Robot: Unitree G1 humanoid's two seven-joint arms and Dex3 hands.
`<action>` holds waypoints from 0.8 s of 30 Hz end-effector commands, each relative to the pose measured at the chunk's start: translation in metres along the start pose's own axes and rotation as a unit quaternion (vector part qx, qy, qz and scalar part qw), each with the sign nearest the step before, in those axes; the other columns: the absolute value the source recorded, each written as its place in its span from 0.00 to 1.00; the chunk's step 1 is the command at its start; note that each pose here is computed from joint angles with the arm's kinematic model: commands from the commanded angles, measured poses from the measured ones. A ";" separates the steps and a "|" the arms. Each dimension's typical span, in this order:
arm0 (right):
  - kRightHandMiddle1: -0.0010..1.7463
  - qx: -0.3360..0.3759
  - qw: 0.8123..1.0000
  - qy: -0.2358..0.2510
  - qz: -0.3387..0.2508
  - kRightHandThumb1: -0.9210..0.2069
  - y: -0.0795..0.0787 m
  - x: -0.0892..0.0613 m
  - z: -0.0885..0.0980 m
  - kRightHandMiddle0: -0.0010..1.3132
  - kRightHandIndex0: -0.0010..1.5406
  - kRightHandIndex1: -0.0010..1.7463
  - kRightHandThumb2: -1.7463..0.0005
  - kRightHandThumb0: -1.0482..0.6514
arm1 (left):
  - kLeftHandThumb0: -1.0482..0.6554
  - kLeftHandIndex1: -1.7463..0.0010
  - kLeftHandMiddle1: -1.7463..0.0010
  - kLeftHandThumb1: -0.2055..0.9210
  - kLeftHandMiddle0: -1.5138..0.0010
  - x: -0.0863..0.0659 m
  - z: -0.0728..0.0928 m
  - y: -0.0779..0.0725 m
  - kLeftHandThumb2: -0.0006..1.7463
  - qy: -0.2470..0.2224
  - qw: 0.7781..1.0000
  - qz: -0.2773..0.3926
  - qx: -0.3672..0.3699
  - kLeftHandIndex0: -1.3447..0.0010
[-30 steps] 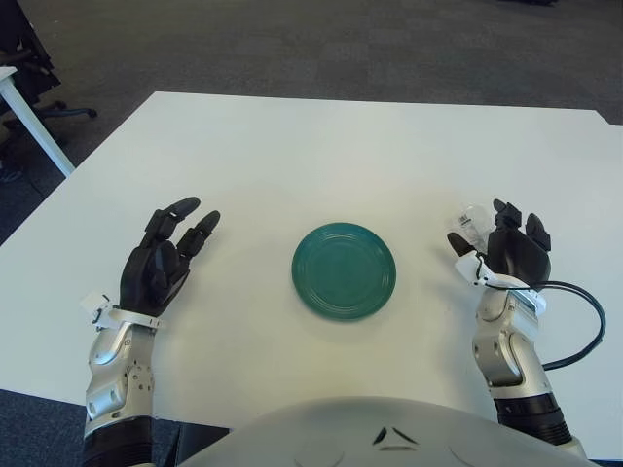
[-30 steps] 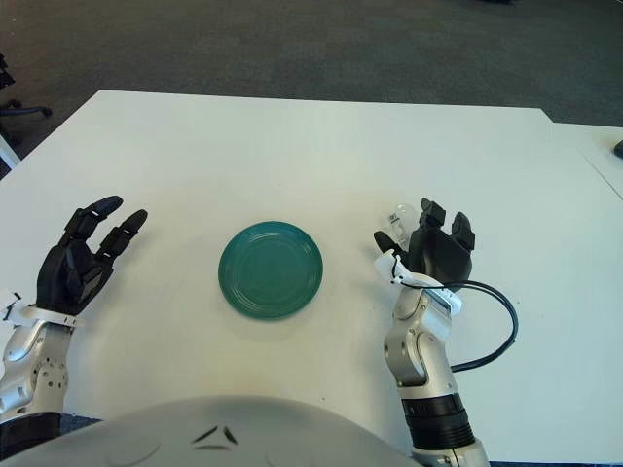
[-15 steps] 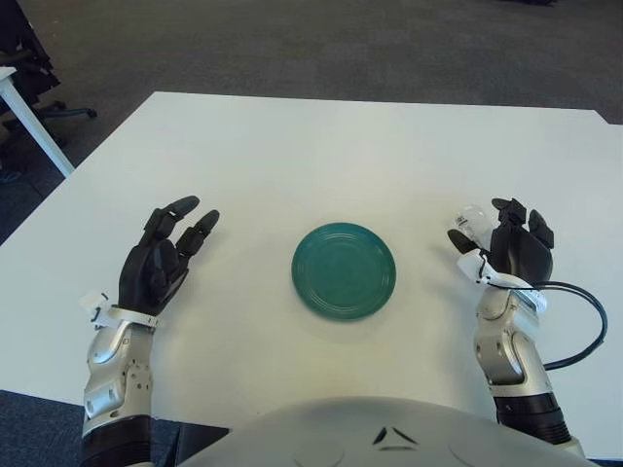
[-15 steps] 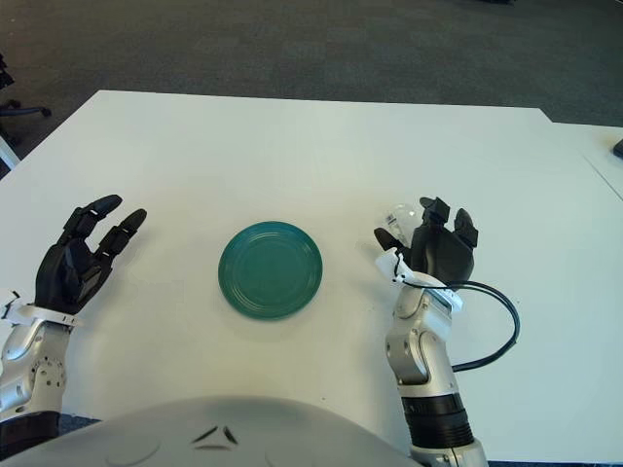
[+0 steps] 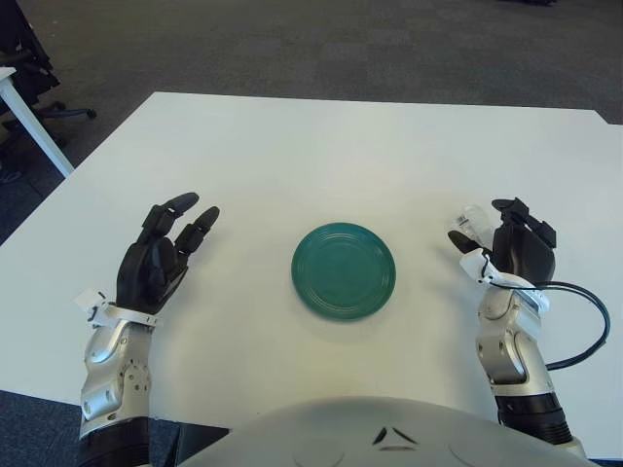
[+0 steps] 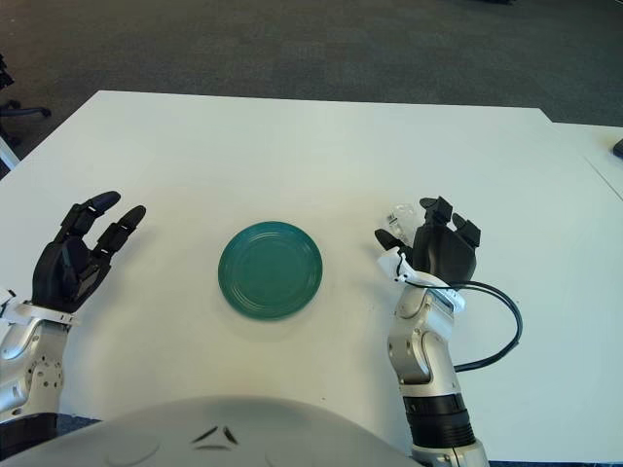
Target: Put the bottle into the plate.
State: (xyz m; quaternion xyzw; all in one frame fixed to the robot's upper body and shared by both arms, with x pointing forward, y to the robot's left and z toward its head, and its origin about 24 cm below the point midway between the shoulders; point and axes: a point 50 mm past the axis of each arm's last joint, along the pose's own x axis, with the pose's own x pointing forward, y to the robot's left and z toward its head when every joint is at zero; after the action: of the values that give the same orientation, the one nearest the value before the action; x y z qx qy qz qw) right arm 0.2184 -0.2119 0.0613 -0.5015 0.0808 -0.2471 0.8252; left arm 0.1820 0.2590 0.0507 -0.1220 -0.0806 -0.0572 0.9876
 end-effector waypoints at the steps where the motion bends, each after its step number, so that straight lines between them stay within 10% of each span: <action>1: 0.58 0.007 1.000 -0.002 -0.004 0.00 -0.004 0.000 0.003 0.00 0.15 0.38 0.85 0.03 | 0.25 0.37 0.83 1.00 0.73 -0.002 0.005 0.002 0.27 0.000 1.000 0.003 0.001 0.93; 9: 0.72 0.014 1.000 -0.004 -0.008 0.00 -0.006 -0.003 0.006 0.00 0.16 0.47 0.88 0.07 | 0.25 0.37 0.83 1.00 0.73 -0.004 0.010 0.001 0.27 -0.001 1.000 0.003 0.001 0.93; 14: 0.92 0.032 0.999 0.000 -0.017 0.03 -0.007 -0.004 0.009 0.00 0.18 0.75 0.91 0.15 | 0.25 0.37 0.83 1.00 0.73 -0.005 0.012 0.002 0.27 -0.001 1.000 0.003 0.002 0.93; 18: 0.98 0.037 0.999 0.003 -0.025 0.07 -0.007 -0.004 0.011 0.08 0.31 0.95 0.92 0.20 | 0.25 0.37 0.83 1.00 0.73 -0.005 0.014 0.002 0.27 -0.001 1.000 0.003 0.002 0.93; 24: 1.00 0.044 0.998 0.001 -0.036 0.15 -0.006 -0.004 0.014 0.25 0.43 0.99 0.87 0.26 | 0.25 0.37 0.83 1.00 0.73 -0.005 0.016 0.003 0.27 -0.001 1.000 0.003 0.002 0.93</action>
State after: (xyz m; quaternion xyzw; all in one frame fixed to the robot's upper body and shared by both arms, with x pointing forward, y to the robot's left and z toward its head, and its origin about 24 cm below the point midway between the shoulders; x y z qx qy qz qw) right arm 0.2159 -0.2024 0.0670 -0.4698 0.0692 -0.2668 0.8386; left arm 0.1761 0.2627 0.0612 -0.1218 -0.0808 -0.0564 0.9876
